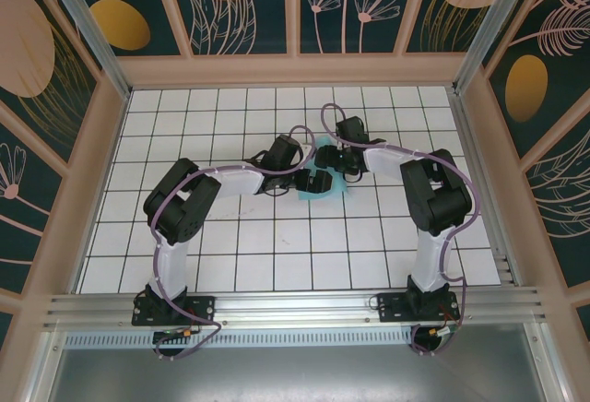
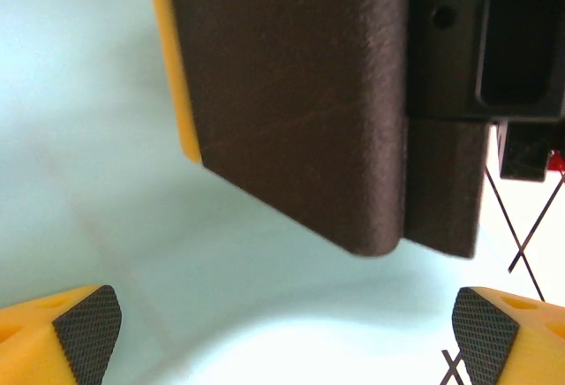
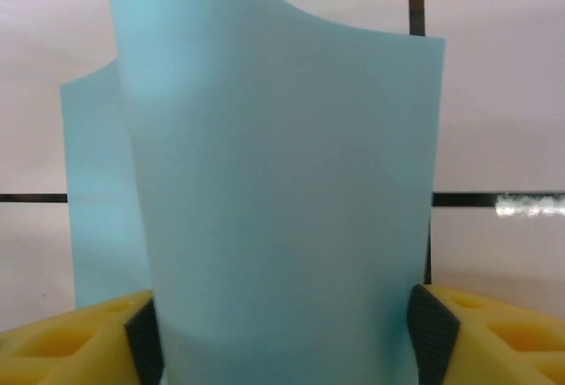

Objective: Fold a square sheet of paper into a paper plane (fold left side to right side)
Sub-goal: Pick up the square sheet of paper from the center of the table.

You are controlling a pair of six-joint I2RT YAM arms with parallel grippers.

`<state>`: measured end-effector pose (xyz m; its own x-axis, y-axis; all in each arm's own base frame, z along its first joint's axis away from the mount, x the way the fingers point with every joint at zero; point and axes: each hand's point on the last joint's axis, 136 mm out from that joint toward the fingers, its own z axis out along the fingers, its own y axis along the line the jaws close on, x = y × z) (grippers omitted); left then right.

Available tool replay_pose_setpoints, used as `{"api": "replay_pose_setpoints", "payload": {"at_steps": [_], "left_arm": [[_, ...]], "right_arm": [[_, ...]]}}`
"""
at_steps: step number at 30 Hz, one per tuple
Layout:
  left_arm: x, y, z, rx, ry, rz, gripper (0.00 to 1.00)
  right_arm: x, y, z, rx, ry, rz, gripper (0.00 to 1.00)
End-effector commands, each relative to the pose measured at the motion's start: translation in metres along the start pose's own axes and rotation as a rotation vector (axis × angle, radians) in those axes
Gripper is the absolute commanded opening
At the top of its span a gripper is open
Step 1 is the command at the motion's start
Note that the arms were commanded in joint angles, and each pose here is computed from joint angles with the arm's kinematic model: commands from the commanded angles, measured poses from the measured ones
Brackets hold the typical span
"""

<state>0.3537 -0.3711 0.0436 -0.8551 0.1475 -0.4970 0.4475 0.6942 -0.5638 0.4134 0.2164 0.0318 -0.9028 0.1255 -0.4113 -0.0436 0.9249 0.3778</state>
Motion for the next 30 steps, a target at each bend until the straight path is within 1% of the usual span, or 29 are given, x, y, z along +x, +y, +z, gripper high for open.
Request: {"api": "replay_pose_setpoints", "payload": {"at_steps": [1, 5, 8, 10, 11, 13, 14, 15, 18, 23, 27, 30], "left_arm": [[0.008, 0.003, -0.005, -0.018, 0.015, 0.001, 0.99], [-0.006, -0.002, -0.023, -0.03, -0.032, 0.013, 0.99], [-0.02, 0.005, -0.047, -0.046, -0.087, -0.005, 0.98], [-0.03, 0.012, -0.068, -0.047, -0.14, -0.03, 0.98], [-0.033, 0.016, -0.076, -0.043, -0.162, -0.049, 0.98], [-0.04, 0.024, -0.097, -0.007, -0.216, -0.1, 0.98], [-0.038, 0.031, -0.101, 0.005, -0.22, -0.127, 0.99], [-0.041, 0.031, -0.114, 0.025, -0.247, -0.141, 0.98], [-0.043, 0.032, -0.131, 0.057, -0.269, -0.154, 0.98], [-0.058, 0.003, -0.16, 0.178, -0.314, -0.141, 0.98], [-0.077, -0.032, -0.187, 0.29, -0.367, -0.091, 0.98], [-0.086, -0.053, -0.201, 0.361, -0.376, -0.06, 0.98]], "right_arm": [[0.018, 0.004, -0.008, -0.037, 0.069, -0.001, 0.64], [0.016, 0.006, -0.012, -0.082, 0.062, 0.007, 0.52], [0.011, 0.01, -0.02, -0.158, 0.038, 0.026, 0.46], [0.008, 0.017, -0.029, -0.248, 0.015, 0.038, 0.41], [0.005, 0.02, -0.034, -0.288, 0.0, 0.044, 0.4], [0.001, 0.028, -0.048, -0.387, -0.039, 0.052, 0.35], [-0.001, 0.031, -0.055, -0.426, -0.056, 0.057, 0.34], [-0.003, 0.034, -0.063, -0.473, -0.075, 0.062, 0.32], [-0.008, 0.043, -0.088, -0.587, -0.125, 0.055, 0.31], [-0.016, 0.068, -0.14, -0.763, -0.209, -0.026, 0.29], [-0.024, 0.098, -0.193, -0.916, -0.268, -0.138, 0.27], [-0.03, 0.116, -0.229, -0.998, -0.296, -0.197, 0.27]]}}
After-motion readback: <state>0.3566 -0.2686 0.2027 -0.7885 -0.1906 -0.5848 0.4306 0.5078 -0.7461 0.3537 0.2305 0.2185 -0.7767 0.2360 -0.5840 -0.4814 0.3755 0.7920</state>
